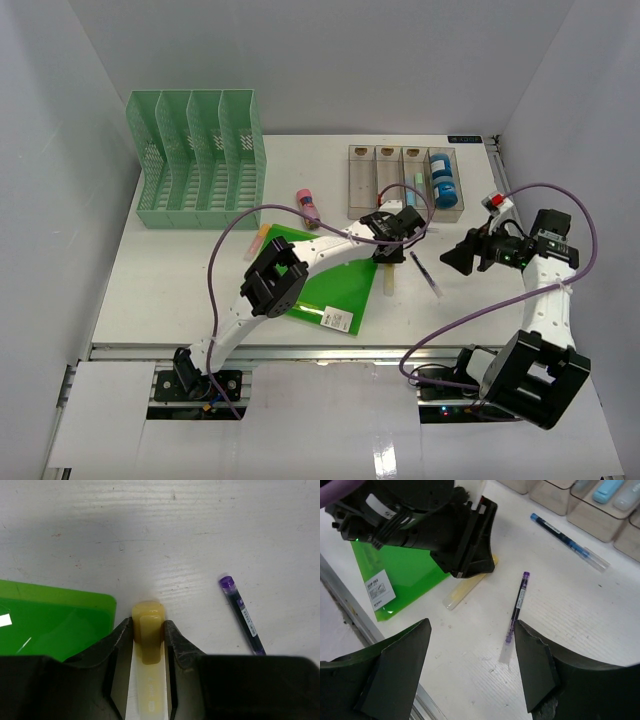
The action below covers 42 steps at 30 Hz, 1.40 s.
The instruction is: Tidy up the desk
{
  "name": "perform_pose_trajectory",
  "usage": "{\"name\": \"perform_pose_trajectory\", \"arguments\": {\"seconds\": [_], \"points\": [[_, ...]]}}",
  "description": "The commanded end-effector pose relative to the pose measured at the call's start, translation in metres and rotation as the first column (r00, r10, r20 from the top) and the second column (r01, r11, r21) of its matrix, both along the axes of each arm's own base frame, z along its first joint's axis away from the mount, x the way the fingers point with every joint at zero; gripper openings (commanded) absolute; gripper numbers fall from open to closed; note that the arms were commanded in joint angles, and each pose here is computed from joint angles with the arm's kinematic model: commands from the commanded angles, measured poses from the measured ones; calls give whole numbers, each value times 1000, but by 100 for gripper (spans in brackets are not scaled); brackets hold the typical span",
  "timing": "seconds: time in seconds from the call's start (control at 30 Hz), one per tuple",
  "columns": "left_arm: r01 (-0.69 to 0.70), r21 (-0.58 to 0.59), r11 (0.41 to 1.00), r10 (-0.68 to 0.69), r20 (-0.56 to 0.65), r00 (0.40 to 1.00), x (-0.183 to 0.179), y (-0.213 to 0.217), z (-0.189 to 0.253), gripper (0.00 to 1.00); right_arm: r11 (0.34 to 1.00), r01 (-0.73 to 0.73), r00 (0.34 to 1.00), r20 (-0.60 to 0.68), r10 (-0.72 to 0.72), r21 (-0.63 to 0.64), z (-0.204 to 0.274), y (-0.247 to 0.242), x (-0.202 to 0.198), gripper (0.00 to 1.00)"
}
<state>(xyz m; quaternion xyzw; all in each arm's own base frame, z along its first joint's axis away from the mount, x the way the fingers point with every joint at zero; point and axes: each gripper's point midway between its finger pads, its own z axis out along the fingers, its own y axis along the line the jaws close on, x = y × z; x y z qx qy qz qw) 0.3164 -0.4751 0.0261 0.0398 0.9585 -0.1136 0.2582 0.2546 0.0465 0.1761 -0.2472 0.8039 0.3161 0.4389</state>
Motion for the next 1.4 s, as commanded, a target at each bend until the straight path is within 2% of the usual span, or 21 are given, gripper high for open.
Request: {"name": "perform_pose_trajectory", "arguments": {"seconds": [0.0,0.13,0.3,0.67,0.83,1.17,1.37], "points": [[62,-14,998,-63,-160,985,-42,4,-29,12,983,-162,987,-22,161,-84,-4,23,-19,74],[67,-160,985,-90,-141,986,-48,-9,8,6,970,-229,972,-80,222,-84,-18,47,-30,75],[63,-312,948,-99,-101,990,-53,-18,50,2,977,-215,963,-168,213,4,-24,66,-32,74],[42,-530,847,-71,-34,997,-60,-11,116,1,990,-113,979,-159,125,80,-2,78,-10,75],[27,-603,797,-37,-4,999,-54,-5,138,1,986,-123,983,-124,137,110,2,86,-9,75],[5,-684,730,60,71,996,-29,7,187,1,972,-107,967,-205,151,211,13,101,-11,70],[1,-709,705,92,93,991,-15,10,201,1,970,-92,958,-246,148,224,9,109,-12,67]]}}
